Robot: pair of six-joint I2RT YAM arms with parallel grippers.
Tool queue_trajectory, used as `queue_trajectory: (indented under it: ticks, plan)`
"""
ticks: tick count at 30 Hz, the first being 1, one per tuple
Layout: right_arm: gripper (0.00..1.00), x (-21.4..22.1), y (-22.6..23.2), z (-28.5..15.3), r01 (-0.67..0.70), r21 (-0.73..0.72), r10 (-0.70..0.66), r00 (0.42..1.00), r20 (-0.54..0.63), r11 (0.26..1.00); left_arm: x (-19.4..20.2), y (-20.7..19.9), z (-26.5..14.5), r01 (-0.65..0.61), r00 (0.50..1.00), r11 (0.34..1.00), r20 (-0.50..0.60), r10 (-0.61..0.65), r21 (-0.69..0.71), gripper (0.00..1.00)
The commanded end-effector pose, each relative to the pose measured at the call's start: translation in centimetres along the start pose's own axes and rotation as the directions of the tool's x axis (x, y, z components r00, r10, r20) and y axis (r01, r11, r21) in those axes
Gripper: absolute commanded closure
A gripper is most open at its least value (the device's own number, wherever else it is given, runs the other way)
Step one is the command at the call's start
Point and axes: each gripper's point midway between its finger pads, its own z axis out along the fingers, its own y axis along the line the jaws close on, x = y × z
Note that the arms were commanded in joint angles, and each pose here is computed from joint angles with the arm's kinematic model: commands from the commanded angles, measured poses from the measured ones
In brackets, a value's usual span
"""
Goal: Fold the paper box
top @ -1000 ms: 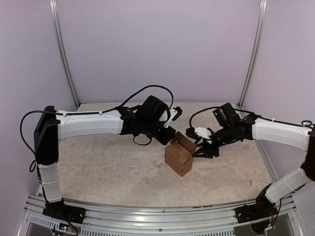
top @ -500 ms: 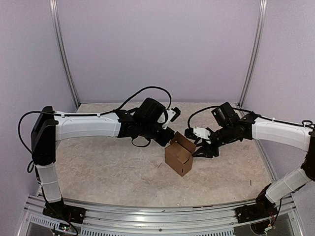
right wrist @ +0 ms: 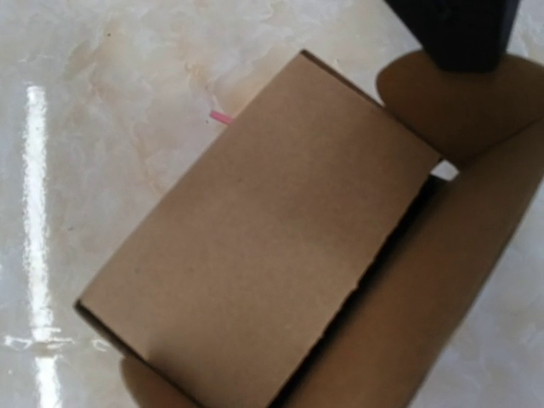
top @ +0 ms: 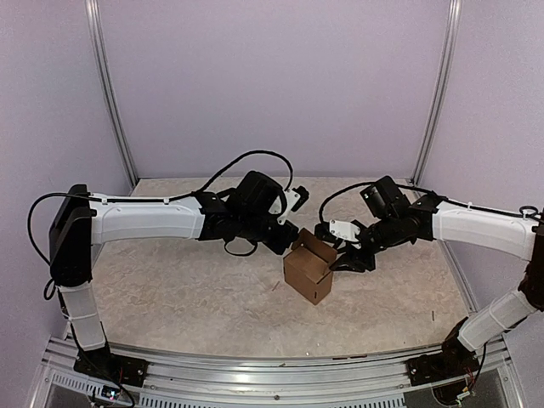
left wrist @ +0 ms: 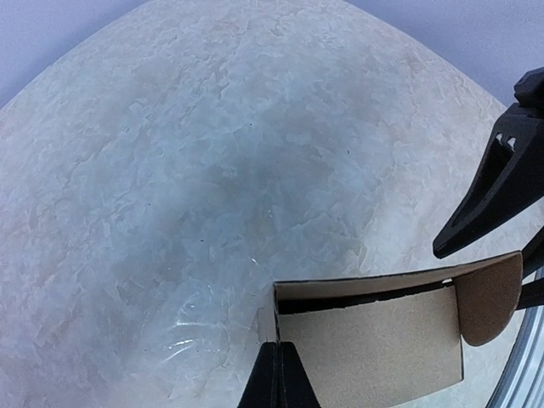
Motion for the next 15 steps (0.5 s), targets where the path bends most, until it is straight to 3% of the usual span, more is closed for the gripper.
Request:
queue_trajectory:
  ticks: [1, 15]
  plan:
    - [0.56, -0.4, -0.3, 0.2, -0.004, 0.005, 0.004, 1.0, -0.014, 1.0, 2.9, -0.2, 0.1, 0.006, 0.995, 1.0, -0.095, -0.007, -0.005, 1.0]
    - [0.55, 0.0, 0.6, 0.4, 0.039, -0.017, -0.04, 0.999, -0.026, 0.999, 2.0, -0.1, -0.6, 0.04, 0.991, 0.999, -0.126, -0.037, 0.025, 1.0]
